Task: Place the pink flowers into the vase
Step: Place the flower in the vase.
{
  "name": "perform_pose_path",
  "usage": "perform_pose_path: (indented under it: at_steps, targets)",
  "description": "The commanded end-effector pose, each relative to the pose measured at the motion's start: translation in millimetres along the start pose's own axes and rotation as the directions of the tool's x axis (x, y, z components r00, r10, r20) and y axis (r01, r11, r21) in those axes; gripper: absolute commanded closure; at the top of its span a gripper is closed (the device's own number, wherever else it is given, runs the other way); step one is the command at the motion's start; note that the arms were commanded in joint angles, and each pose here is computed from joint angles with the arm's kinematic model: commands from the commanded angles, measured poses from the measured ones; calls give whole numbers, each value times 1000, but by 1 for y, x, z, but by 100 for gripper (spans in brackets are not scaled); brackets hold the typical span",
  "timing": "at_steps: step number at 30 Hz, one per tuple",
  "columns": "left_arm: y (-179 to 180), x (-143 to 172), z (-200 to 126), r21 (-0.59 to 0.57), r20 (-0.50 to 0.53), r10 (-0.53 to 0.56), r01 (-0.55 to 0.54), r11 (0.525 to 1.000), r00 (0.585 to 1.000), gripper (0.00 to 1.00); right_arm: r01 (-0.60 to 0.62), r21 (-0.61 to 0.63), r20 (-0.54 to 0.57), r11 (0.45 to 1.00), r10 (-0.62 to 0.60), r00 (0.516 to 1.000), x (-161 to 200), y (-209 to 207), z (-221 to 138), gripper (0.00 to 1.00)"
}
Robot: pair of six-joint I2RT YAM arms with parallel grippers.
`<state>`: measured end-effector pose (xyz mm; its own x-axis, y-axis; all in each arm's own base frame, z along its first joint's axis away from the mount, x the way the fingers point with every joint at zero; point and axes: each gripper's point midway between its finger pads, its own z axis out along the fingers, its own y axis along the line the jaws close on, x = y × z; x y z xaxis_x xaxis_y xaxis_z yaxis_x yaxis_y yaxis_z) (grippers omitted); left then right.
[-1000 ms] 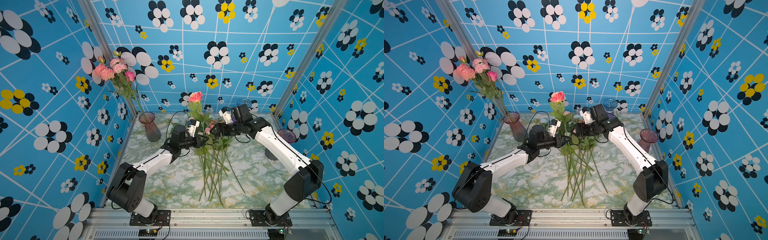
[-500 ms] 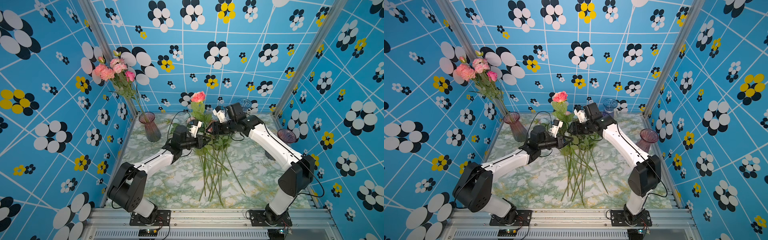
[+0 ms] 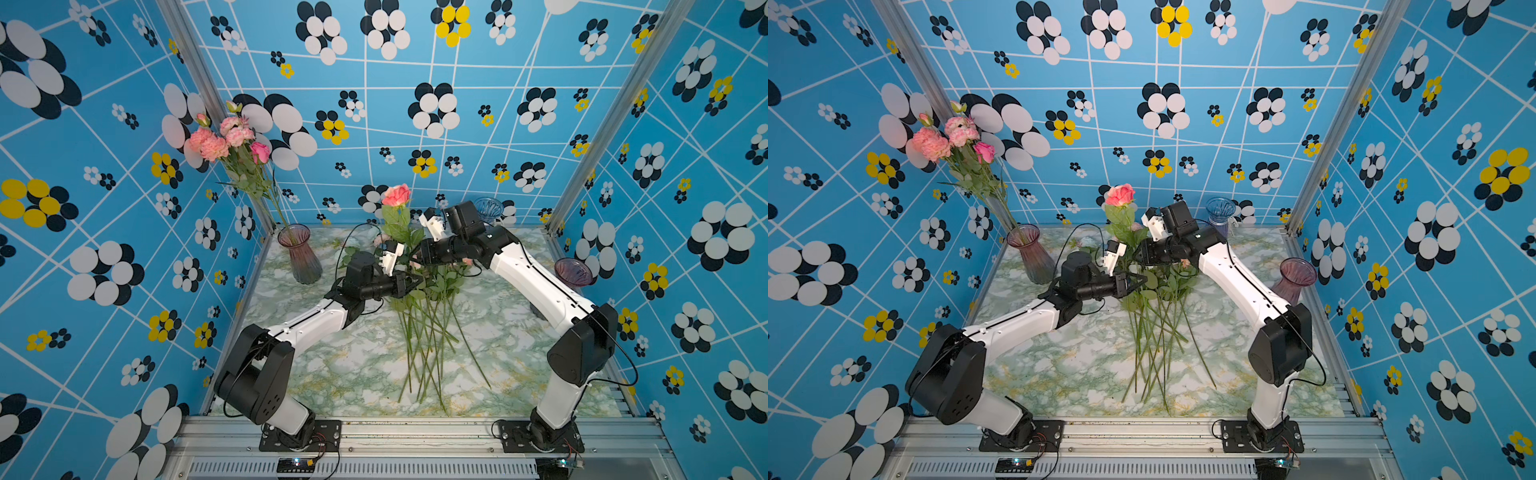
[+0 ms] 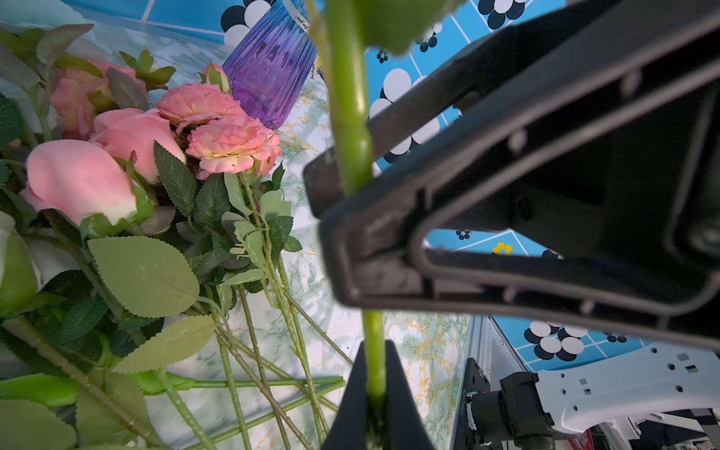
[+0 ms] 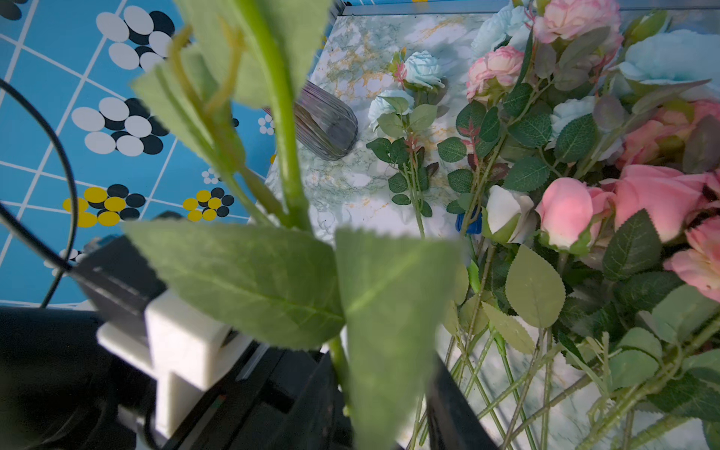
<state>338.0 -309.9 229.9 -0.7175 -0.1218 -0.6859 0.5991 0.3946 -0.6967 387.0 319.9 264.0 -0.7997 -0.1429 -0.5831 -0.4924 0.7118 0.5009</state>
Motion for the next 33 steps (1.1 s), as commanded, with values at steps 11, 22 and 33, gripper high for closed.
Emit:
perform_pose_path:
  at_steps: [11, 22, 33]
  targets:
    - [8, 8, 1, -9, -18, 1, -1, 1000, 1000, 99, 39, 90, -20, 995, -37, 999, -7, -10, 3, 100]
    - [26, 3, -7, -77, -25, -10, 8, 997, 1000, 58, 62, 273, 0, 960, -65, 998, -37, -62, -11, 100]
    - [110, -15, 13, -409, -77, -100, 60, 911, 992, 23, 49, 519, 165, 853, -156, 974, -104, -93, -98, 100]
